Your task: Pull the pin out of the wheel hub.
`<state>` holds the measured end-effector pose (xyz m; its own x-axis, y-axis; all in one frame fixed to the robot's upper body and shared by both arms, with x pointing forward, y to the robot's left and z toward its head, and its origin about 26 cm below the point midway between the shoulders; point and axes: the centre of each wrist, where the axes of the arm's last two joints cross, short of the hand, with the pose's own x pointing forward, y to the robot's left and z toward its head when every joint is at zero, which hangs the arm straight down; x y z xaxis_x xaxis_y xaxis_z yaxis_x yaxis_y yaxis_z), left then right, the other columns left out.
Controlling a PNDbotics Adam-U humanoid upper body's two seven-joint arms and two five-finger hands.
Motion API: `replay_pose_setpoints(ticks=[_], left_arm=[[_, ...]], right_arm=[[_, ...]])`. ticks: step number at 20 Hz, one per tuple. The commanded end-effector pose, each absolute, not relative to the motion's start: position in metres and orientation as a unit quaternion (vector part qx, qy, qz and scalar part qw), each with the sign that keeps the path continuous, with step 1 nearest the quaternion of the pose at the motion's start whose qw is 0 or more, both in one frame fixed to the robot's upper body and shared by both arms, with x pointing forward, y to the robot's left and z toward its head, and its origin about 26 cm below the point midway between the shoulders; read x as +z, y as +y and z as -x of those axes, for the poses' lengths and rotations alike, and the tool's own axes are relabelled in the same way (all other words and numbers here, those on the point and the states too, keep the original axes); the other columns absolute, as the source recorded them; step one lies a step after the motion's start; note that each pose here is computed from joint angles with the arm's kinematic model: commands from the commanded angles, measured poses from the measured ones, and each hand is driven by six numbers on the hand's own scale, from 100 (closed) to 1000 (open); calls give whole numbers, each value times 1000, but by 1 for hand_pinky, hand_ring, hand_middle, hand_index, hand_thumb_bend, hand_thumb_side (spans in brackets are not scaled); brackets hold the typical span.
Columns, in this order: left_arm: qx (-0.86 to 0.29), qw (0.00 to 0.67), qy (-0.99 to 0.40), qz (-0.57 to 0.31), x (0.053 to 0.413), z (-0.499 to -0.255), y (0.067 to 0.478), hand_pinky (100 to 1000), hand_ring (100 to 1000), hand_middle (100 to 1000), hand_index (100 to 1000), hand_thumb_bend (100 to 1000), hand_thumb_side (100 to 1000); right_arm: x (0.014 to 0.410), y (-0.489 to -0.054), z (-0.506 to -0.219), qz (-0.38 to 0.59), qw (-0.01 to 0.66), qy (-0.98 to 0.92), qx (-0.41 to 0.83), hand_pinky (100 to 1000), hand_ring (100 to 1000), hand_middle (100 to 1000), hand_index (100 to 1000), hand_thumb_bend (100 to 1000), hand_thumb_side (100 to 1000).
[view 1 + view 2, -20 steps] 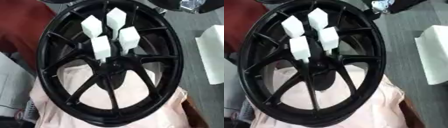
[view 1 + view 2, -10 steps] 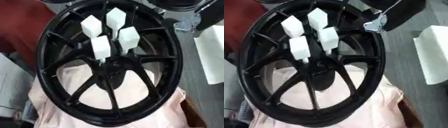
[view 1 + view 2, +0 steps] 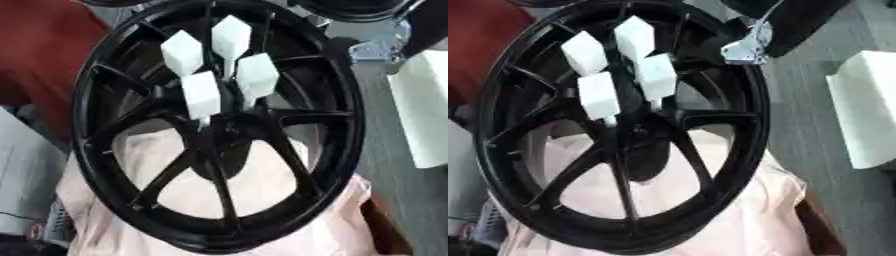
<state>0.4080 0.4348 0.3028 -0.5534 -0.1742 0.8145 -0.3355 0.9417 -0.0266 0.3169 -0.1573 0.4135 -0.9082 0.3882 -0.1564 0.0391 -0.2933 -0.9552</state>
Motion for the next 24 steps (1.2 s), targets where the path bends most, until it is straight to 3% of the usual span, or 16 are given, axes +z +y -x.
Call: replay_pose_setpoints(ticks=[1,8,24], left_arm=[[81,427,-886,-161,325,-397,444,809,854,855,844,554,764],[78,422,-889,-161,328,-395,444,807,854,855,843,551,766],[83,416,-893,-150,331,-395,441,811,855,856,843,544,770]], right_arm=[[436,-159,-312,189,99,-586,782,874,872,805,841,281,294],[449,-146,-320,193,72,-588,783,875,877,803,835,292,198],[444,-126,-343,201,45,-576,791,870,873,809,835,303,149]])
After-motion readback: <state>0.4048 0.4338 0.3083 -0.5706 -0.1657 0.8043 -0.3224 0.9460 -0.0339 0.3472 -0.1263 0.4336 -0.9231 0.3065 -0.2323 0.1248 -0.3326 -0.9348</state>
